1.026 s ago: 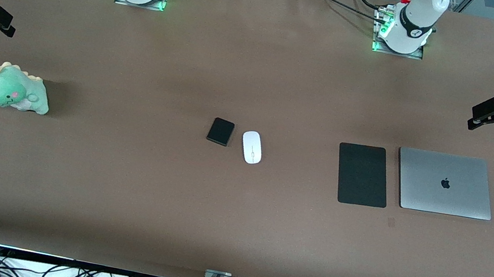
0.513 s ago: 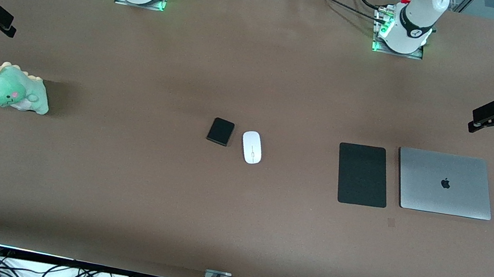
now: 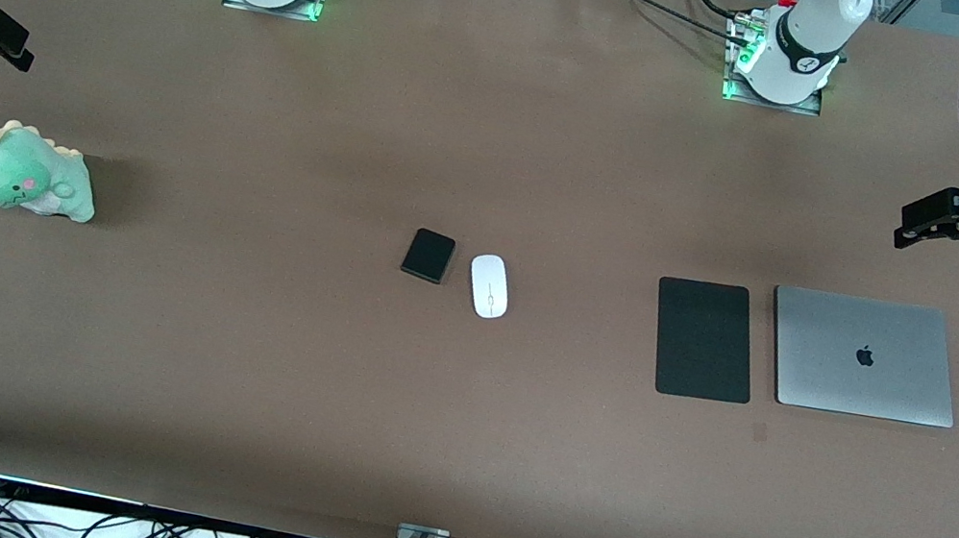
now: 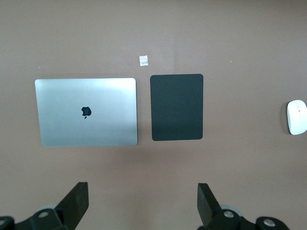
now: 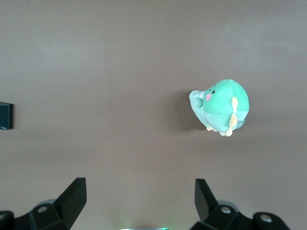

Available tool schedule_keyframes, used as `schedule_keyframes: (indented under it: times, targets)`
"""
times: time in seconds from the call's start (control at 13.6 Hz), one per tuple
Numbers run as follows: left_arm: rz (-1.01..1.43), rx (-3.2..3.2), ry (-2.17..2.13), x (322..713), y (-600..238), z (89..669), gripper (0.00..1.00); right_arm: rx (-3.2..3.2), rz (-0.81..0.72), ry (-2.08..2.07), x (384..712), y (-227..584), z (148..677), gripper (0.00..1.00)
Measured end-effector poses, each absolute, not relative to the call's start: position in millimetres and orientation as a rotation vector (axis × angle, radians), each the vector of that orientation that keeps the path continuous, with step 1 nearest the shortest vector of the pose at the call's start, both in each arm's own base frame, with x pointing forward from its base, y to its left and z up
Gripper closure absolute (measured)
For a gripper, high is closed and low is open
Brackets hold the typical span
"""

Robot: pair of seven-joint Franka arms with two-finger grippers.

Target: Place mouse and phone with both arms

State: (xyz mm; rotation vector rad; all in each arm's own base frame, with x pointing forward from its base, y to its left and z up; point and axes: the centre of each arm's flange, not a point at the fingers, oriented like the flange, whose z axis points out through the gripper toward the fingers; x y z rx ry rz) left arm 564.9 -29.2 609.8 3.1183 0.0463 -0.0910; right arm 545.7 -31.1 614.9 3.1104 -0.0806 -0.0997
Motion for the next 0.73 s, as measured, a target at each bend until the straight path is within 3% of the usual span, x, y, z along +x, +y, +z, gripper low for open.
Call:
schedule_keyframes:
  times: [0.44, 0.73]
  targets:
    - [-0.080, 3.116, 0.017, 563, -41, 616, 0.00, 3.111, -0.117, -0.072, 547, -28, 610, 0.00]
    - [-0.186, 3.115, 0.053, 565, -112, 585, 0.00, 3.110, -0.149, -0.037, 553, -15, 598, 0.00]
